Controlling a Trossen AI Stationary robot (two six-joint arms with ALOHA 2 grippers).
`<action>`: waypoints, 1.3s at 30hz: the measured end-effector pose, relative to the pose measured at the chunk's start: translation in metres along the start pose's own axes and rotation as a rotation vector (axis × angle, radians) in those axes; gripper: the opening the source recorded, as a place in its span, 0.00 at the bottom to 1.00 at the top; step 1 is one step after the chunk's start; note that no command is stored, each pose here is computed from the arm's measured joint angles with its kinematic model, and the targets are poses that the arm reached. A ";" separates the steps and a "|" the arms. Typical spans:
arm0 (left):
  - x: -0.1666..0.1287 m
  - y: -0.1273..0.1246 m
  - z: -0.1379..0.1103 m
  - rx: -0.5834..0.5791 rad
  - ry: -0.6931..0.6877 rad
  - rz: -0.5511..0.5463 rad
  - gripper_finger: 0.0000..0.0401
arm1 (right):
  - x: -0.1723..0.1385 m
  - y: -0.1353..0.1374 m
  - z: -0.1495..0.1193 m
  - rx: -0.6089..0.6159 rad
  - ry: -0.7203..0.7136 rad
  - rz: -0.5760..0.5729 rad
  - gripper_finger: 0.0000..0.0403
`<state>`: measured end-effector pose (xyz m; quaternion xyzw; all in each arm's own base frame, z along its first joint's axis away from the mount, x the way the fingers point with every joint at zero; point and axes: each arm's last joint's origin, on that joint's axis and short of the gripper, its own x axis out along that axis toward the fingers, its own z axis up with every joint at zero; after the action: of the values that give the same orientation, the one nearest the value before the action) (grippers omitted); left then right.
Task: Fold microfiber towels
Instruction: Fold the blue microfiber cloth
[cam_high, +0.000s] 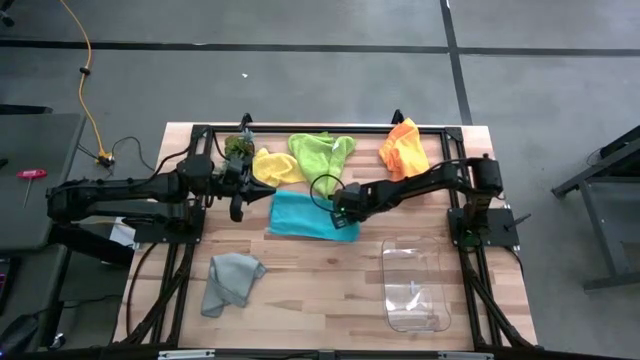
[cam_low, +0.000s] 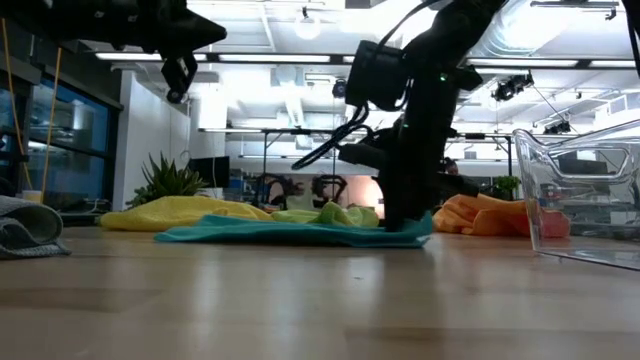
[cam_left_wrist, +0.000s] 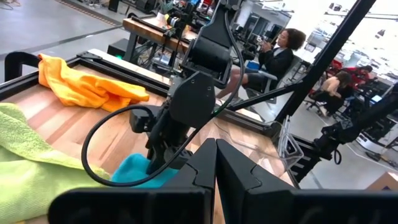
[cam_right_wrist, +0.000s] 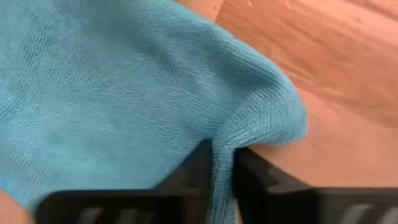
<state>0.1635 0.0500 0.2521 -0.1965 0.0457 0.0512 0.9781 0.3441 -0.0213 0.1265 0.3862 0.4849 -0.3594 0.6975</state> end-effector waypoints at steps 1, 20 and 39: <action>0.000 0.000 0.000 0.003 0.000 0.000 0.00 | -0.001 -0.001 0.001 -0.021 0.000 0.000 0.04; 0.000 0.001 0.001 -0.001 -0.021 0.028 0.00 | -0.064 -0.110 -0.040 0.070 -0.021 0.053 0.00; 0.000 0.001 0.002 -0.026 -0.038 0.051 0.00 | -0.103 -0.045 -0.003 0.128 -0.180 0.435 0.00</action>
<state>0.1635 0.0519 0.2536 -0.2069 0.0315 0.0804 0.9745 0.2755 -0.0251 0.2152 0.4913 0.3024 -0.2637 0.7730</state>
